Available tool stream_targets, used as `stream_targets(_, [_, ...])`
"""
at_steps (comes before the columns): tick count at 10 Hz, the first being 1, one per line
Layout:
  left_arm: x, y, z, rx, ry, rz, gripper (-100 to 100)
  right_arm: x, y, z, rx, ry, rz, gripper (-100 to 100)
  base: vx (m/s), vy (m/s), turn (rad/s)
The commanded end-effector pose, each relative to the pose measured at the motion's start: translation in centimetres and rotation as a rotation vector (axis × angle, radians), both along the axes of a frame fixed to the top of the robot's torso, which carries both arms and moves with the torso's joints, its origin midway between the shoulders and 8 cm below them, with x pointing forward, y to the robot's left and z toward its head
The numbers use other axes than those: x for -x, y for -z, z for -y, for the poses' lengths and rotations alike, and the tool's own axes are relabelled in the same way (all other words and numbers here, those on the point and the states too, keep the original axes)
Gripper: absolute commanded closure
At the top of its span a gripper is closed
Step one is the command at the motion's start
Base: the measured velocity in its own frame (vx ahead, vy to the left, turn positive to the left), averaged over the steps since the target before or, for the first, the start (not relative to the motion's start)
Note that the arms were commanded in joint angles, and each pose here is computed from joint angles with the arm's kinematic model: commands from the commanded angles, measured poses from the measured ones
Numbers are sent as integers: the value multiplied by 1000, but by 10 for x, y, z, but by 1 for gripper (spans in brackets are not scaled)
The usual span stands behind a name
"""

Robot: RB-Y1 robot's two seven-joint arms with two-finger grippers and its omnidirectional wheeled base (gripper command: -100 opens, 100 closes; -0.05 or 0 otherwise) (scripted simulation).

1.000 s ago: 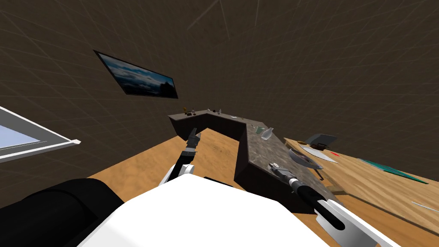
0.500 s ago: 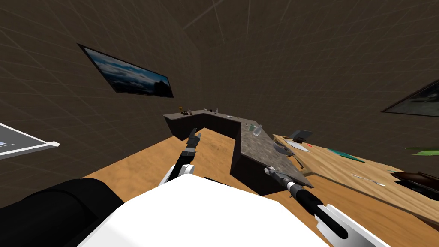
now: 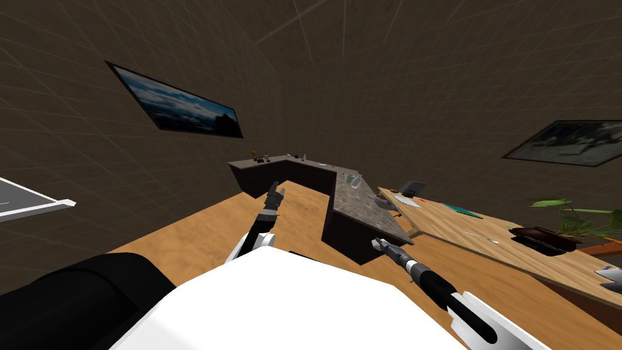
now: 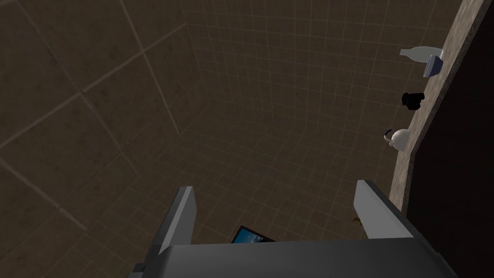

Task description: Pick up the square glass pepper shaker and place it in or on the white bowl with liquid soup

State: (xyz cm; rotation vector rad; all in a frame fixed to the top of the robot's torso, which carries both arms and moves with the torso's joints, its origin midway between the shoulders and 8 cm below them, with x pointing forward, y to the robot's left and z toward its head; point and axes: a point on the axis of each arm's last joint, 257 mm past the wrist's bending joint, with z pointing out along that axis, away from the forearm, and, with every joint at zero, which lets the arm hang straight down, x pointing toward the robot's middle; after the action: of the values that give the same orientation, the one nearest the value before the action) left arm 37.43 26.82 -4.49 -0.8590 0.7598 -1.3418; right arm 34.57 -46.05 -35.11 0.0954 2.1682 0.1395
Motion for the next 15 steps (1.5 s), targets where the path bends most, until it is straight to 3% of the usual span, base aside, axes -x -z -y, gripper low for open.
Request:
stream_targets(1, [0, 0, 0, 0, 0, 0, 0, 4, 0, 7, -21, 23, -24, 100, -101, -145, 47])
stream_targets(3, [0, 0, 0, 0, 0, 0, 0, 6, -4, 21, -14, 44, -38, 100, -54, -172, 92])
stream_targets(6, [0, 0, 0, 0, 0, 0, 0, 4, -21, 67, 53, 94, -51, 100, 2, -187, 230])
stream_targets(7, [0, 0, 0, 0, 0, 0, 0, 1, -36, 95, 107, 119, -49, 100, 31, -166, 382])
stream_targets(15, [0, 0, 0, 0, 0, 0, 0, -21, -129, 209, 370, 218, 1, 100, 44, -156, 303])
